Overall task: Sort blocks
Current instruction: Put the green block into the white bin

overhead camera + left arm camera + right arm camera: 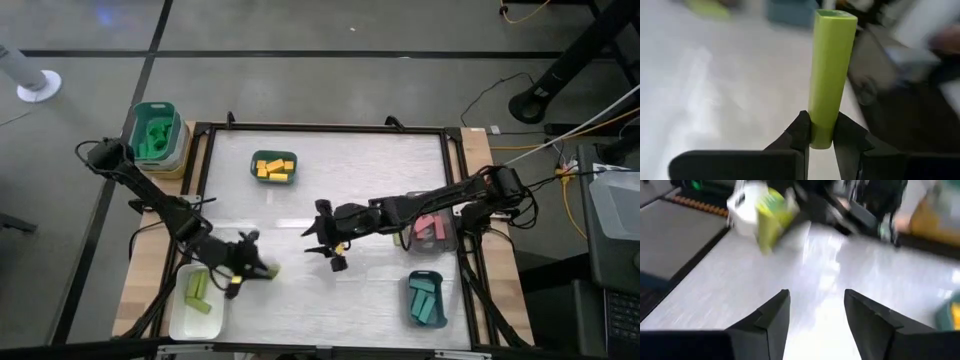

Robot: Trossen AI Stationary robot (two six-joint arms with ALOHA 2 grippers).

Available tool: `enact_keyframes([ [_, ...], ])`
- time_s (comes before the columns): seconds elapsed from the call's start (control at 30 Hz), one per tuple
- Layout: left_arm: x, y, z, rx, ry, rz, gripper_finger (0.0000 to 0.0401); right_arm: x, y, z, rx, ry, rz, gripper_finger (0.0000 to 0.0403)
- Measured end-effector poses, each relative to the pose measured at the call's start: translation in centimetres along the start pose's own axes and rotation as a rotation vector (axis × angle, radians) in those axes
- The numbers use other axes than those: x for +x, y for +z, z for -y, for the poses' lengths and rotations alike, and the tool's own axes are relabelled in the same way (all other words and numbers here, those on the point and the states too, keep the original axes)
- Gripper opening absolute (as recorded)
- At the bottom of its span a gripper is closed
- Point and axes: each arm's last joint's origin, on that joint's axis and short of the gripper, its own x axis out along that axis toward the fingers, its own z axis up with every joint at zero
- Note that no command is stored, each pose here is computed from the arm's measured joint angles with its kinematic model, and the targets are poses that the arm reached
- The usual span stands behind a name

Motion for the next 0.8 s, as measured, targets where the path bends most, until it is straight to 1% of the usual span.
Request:
enact_keyframes([
  [0.13,-0.6,-1.1,1.6,-0.148,-0.183,-0.135,0.0043,-1.0,-0.8,-0.1,0.109,0.012,-0.139,0.019],
  [0.2,-1.1,-1.5,2.4,-0.224,-0.265,-0.21,0.0043,-1.2,-1.3,-0.2,0.145,0.013,-0.19,0.019],
  [0.23,-1.5,-1.7,2.6,-0.27,-0.29,-0.252,0.0043,-1.3,-1.5,-0.2,0.151,0.015,-0.223,0.019],
  [0.3,-2.2,-2.1,2.9,-0.379,-0.305,-0.331,0.0045,-1.5,-2.2,-0.4,0.17,0.019,-0.295,0.019],
  [0.43,-3.9,-3.0,3.0,-0.603,-0.269,-0.534,0.0043,-1.8,-3.4,-0.5,0.22,0.025,-0.423,0.0191],
  [0.53,-5.3,-3.7,3.0,-0.765,-0.217,-0.684,0.0044,-2.2,-4.1,-0.7,0.266,0.017,-0.509,0.0191],
  [0.67,-6.7,-4.1,3.0,-0.947,-0.124,-0.774,0.005,-2.6,-4.9,-0.8,0.337,-0.003,-0.604,0.0191],
  [0.8,-7.3,-4.6,2.9,-1.077,-0.024,-0.831,0.0052,-3.1,-5.6,-0.9,0.418,-0.034,-0.689,0.0191],
])
